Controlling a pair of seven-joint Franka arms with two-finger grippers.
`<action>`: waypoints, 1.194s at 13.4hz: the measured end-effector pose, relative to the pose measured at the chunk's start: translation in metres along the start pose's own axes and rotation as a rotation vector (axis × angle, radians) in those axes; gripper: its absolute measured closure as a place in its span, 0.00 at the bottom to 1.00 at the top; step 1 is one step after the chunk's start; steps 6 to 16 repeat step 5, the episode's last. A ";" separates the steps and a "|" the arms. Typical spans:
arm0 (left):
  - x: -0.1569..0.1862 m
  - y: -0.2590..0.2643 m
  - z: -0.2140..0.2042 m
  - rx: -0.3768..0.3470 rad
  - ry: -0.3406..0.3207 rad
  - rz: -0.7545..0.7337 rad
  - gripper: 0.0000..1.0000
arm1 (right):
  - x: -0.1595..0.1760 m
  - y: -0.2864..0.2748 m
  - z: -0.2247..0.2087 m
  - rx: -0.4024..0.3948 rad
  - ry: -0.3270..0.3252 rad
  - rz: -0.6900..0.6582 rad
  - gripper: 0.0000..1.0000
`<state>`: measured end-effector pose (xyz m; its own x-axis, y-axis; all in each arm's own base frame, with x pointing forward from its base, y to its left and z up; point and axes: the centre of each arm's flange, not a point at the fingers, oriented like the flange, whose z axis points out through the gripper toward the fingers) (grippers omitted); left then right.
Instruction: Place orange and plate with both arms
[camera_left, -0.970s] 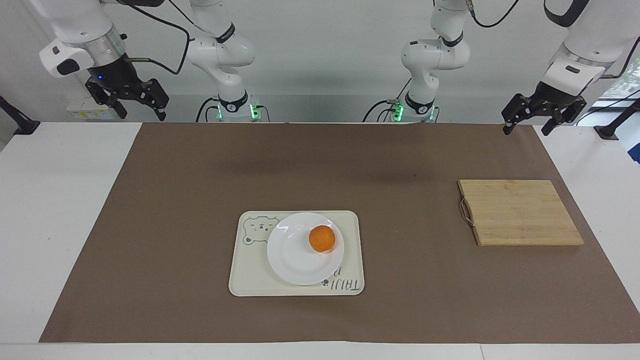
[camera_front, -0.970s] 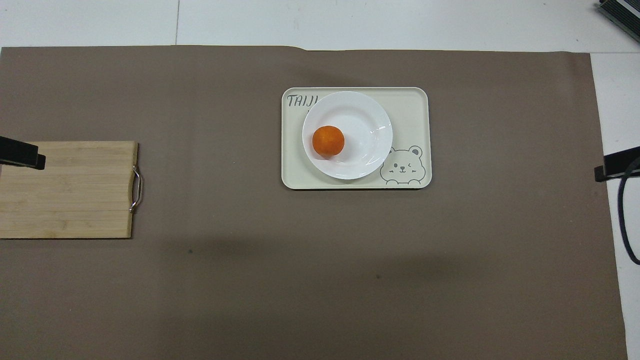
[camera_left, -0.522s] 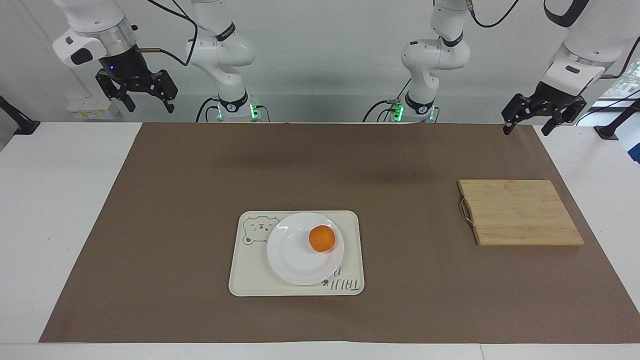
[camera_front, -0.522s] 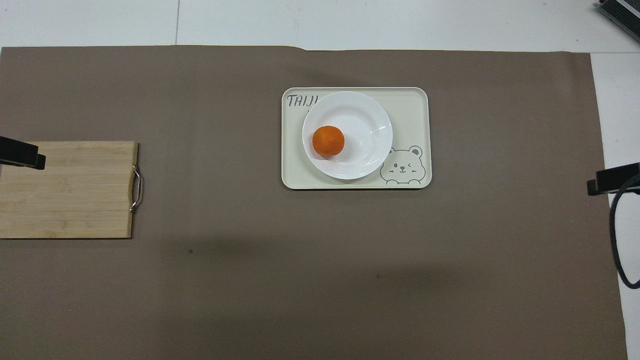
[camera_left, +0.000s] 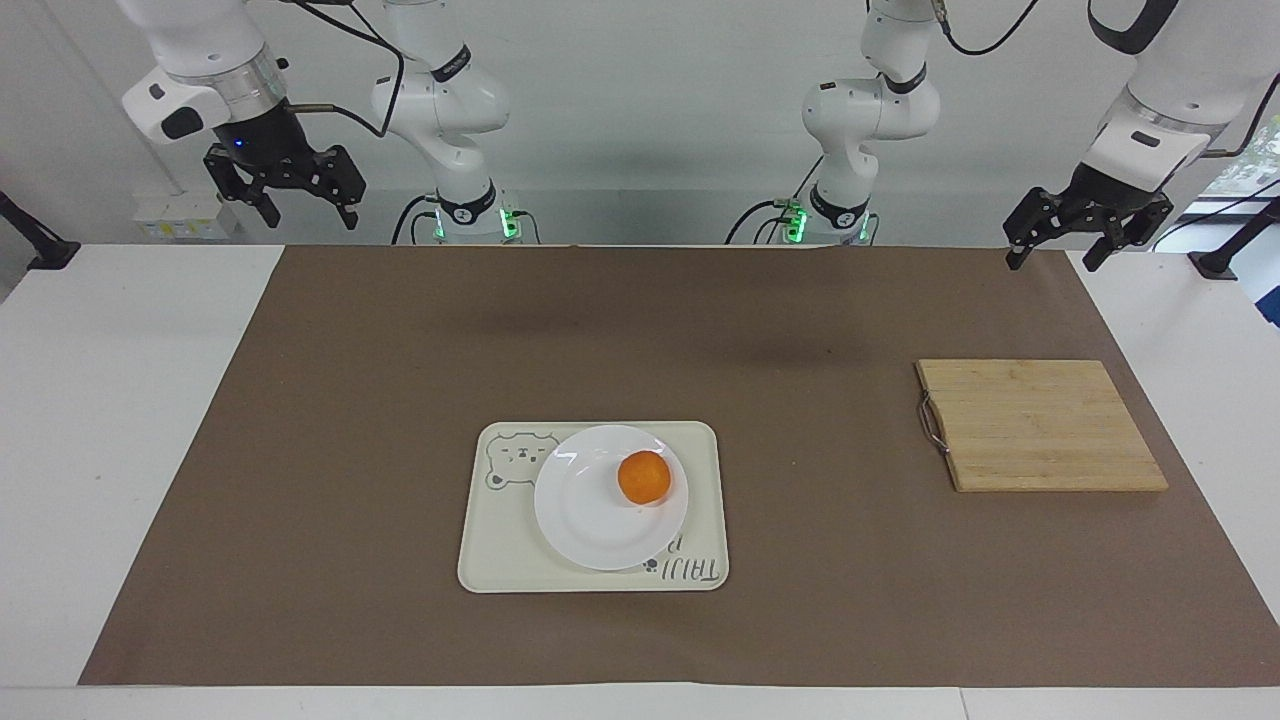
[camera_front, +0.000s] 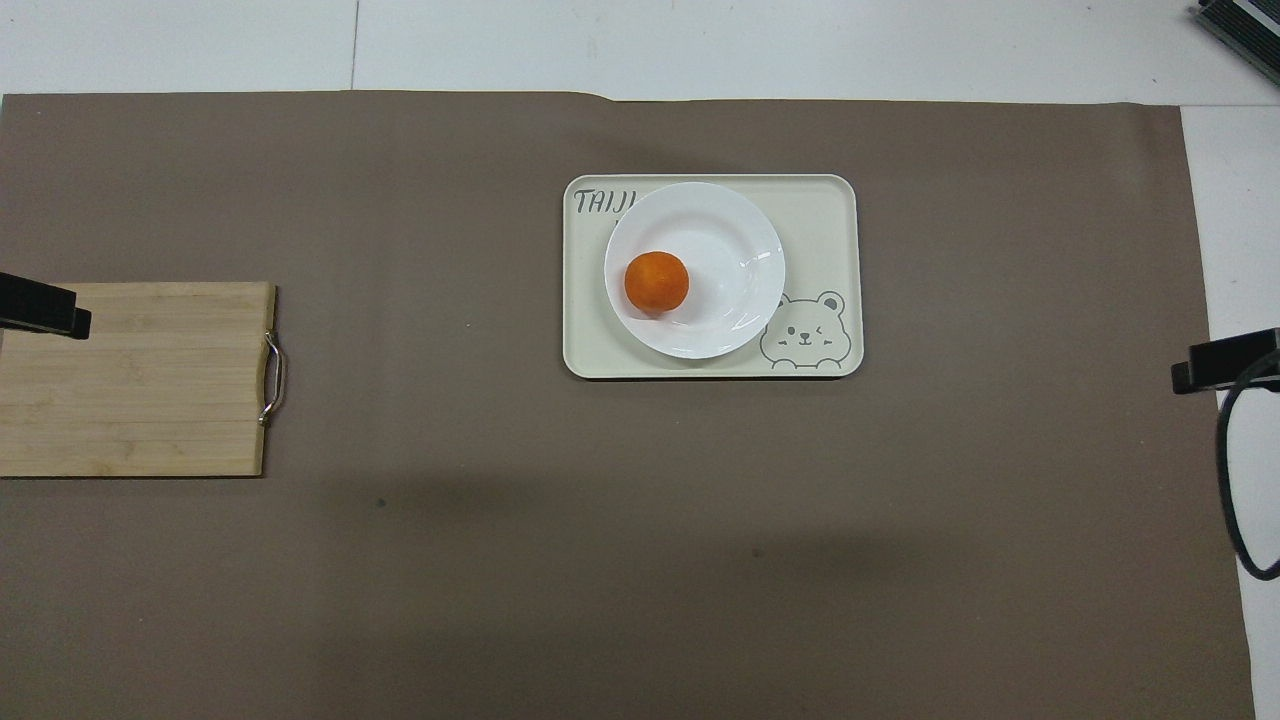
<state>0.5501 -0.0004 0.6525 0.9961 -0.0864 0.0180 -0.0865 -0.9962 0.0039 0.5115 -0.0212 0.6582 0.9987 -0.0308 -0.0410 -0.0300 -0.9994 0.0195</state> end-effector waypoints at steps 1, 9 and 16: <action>0.000 0.000 0.000 0.000 0.000 0.000 0.00 | -0.001 -0.002 0.000 -0.004 0.000 -0.005 0.00; -0.002 0.001 0.000 -0.001 -0.014 0.001 0.00 | -0.003 -0.003 -0.001 -0.005 0.004 -0.006 0.00; -0.002 0.001 0.000 -0.001 -0.014 0.001 0.00 | -0.003 -0.003 -0.001 -0.005 0.004 -0.006 0.00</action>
